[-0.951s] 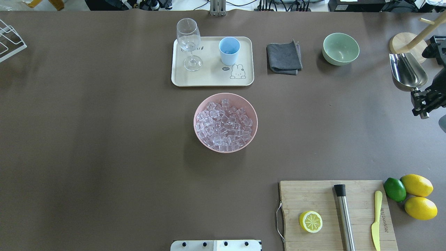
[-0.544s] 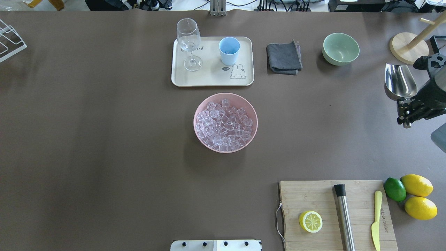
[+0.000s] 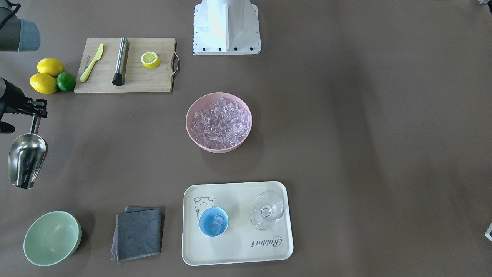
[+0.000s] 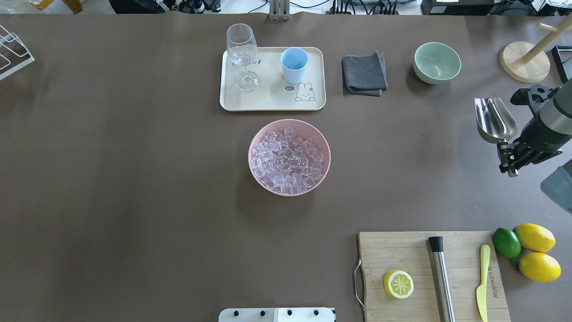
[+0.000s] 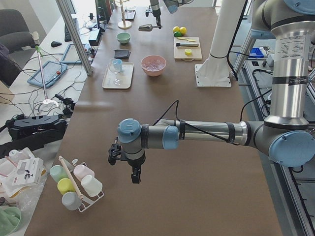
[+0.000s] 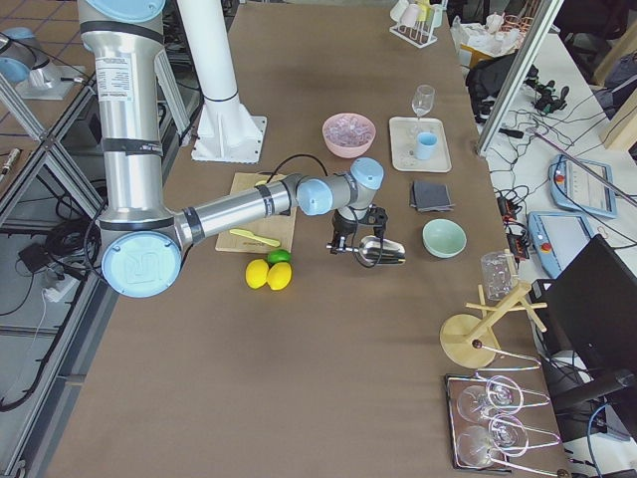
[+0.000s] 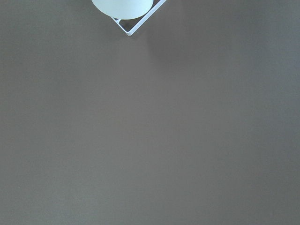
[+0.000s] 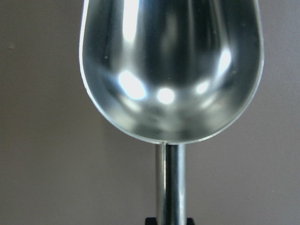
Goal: Put ice in cup with scoop
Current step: 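Carry the empty scoop back to its starting spot with the right gripper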
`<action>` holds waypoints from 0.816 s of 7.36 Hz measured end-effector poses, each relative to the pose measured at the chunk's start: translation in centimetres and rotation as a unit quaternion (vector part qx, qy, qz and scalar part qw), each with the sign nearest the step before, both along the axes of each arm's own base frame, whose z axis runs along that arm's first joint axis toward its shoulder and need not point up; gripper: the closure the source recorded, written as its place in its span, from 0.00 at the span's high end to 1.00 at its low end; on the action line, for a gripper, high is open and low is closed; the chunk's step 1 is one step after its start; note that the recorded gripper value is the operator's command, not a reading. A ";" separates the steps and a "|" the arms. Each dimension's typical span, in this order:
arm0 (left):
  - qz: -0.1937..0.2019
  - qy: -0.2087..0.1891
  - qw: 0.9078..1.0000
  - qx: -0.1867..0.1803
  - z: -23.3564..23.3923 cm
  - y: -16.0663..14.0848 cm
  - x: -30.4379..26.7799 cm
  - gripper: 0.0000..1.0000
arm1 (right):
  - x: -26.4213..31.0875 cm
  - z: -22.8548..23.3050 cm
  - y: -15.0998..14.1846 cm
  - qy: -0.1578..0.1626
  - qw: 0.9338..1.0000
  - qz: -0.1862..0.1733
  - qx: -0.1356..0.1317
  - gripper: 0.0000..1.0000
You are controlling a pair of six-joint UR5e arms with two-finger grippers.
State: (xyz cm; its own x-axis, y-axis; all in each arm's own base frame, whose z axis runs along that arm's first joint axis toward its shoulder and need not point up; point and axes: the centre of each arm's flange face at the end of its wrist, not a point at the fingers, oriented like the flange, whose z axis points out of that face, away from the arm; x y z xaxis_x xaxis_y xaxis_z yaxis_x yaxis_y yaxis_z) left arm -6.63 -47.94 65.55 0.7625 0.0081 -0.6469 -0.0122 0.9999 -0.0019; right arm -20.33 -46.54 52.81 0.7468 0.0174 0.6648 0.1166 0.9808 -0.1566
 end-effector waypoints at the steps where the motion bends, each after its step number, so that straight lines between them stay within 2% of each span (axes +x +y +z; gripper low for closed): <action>1: -0.001 0.000 1.000 -0.001 0.1 0.1 -0.1 0.98 | -0.4 1.2 -0.1 0.001 1.000 -0.017 0.002 0.00; 5: -0.002 0.000 1.000 0.004 -0.3 -0.3 0.0 0.98 | -1.2 2.6 -0.3 -0.004 0.999 -0.033 -0.010 0.00; 6: -0.003 0.001 1.000 0.007 -0.6 -0.4 -0.1 0.98 | -1.3 3.2 -0.4 -0.003 0.999 -0.034 -0.017 0.26</action>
